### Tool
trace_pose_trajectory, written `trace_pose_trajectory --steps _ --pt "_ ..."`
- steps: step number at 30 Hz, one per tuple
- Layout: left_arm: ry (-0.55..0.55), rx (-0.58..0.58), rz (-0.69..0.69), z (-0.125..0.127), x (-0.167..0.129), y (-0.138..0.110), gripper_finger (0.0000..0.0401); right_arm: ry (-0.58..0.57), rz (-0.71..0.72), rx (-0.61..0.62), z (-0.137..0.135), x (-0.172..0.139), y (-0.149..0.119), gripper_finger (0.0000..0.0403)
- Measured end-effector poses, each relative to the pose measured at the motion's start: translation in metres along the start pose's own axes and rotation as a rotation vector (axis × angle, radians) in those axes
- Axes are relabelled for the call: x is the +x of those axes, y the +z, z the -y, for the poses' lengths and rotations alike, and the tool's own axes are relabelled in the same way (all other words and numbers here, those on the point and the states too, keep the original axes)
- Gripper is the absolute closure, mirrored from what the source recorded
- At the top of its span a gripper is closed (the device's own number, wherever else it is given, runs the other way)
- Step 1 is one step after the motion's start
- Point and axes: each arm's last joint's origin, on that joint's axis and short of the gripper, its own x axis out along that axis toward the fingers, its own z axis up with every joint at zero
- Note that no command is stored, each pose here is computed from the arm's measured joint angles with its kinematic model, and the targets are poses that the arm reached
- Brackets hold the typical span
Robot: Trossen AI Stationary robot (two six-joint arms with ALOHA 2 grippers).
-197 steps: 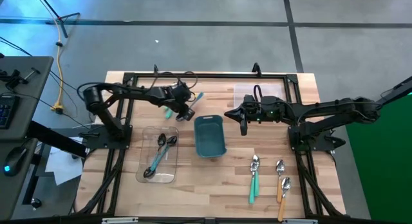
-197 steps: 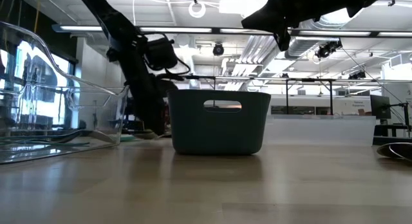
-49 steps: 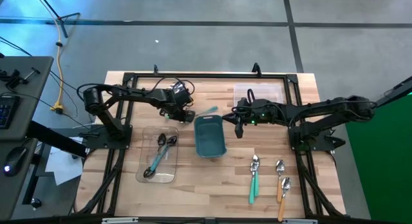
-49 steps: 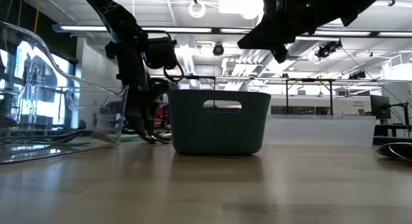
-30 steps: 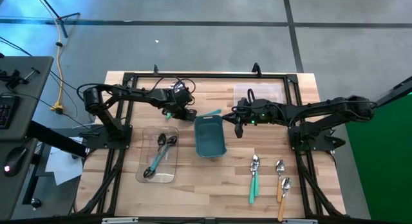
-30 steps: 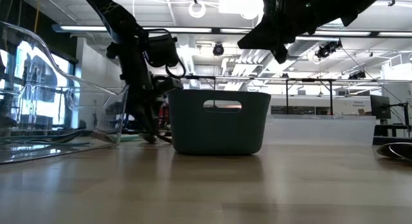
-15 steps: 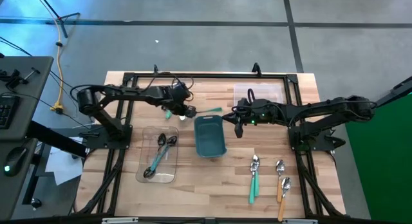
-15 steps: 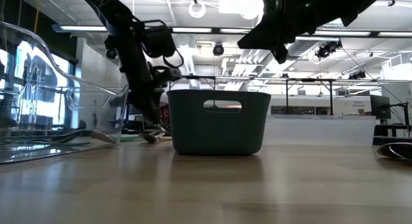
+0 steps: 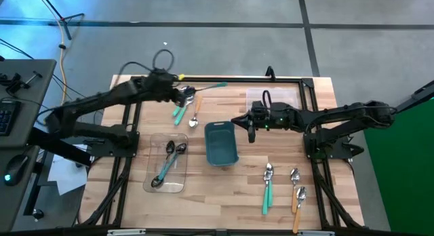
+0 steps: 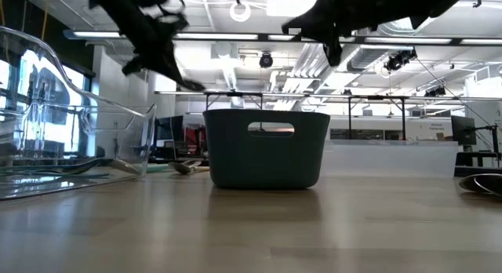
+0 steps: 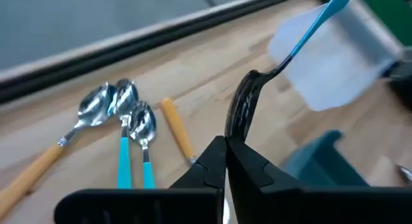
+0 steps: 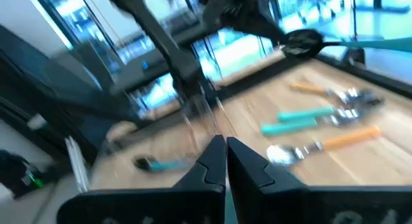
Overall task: Sort silverware by color (type)
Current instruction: Put the blue spoon into the transparent bin
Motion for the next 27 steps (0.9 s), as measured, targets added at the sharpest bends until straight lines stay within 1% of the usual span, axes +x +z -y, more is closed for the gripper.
trace_pose_trajectory --steps 3,6,9,12,14,17,20,23,25,27 --pt "-0.039 0.022 0.026 0.001 -0.027 -0.006 0.0401 0.031 0.069 0.022 -0.003 0.0 0.007 0.0403" --pt "-0.078 0.025 0.038 0.004 -0.048 -0.014 0.0401 0.056 0.126 0.026 -0.005 -0.001 0.012 0.0403" --pt "-0.118 0.009 0.101 0.01 -0.062 -0.017 0.0401 0.072 0.163 0.028 -0.008 -0.001 0.019 0.0401" --pt "-0.164 -0.014 0.193 0.02 -0.072 -0.016 0.0401 0.076 0.207 0.026 -0.014 0.0 0.032 0.0389" --pt "-0.19 -0.012 0.248 0.026 -0.075 -0.015 0.0401 0.067 0.239 0.011 -0.017 0.002 0.042 0.0372" --pt "-0.23 -0.021 0.318 0.037 -0.075 -0.011 0.0401 0.037 0.293 -0.02 -0.023 0.006 0.057 0.0332" --pt "-0.271 -0.026 0.363 0.048 -0.073 -0.009 0.0401 -0.038 0.332 -0.014 -0.023 0.012 0.064 0.0285" --pt "-0.314 -0.041 0.424 0.061 -0.071 -0.006 0.0401 -0.103 0.35 -0.005 -0.023 0.021 0.067 0.0247" --pt "-0.33 -0.043 0.462 0.07 -0.068 -0.006 0.0401 -0.121 0.358 -0.005 -0.023 0.026 0.069 0.0231" --pt "-0.339 -0.027 0.485 0.079 -0.063 -0.008 0.0401 -0.113 0.372 -0.027 -0.026 0.033 0.073 0.0221"
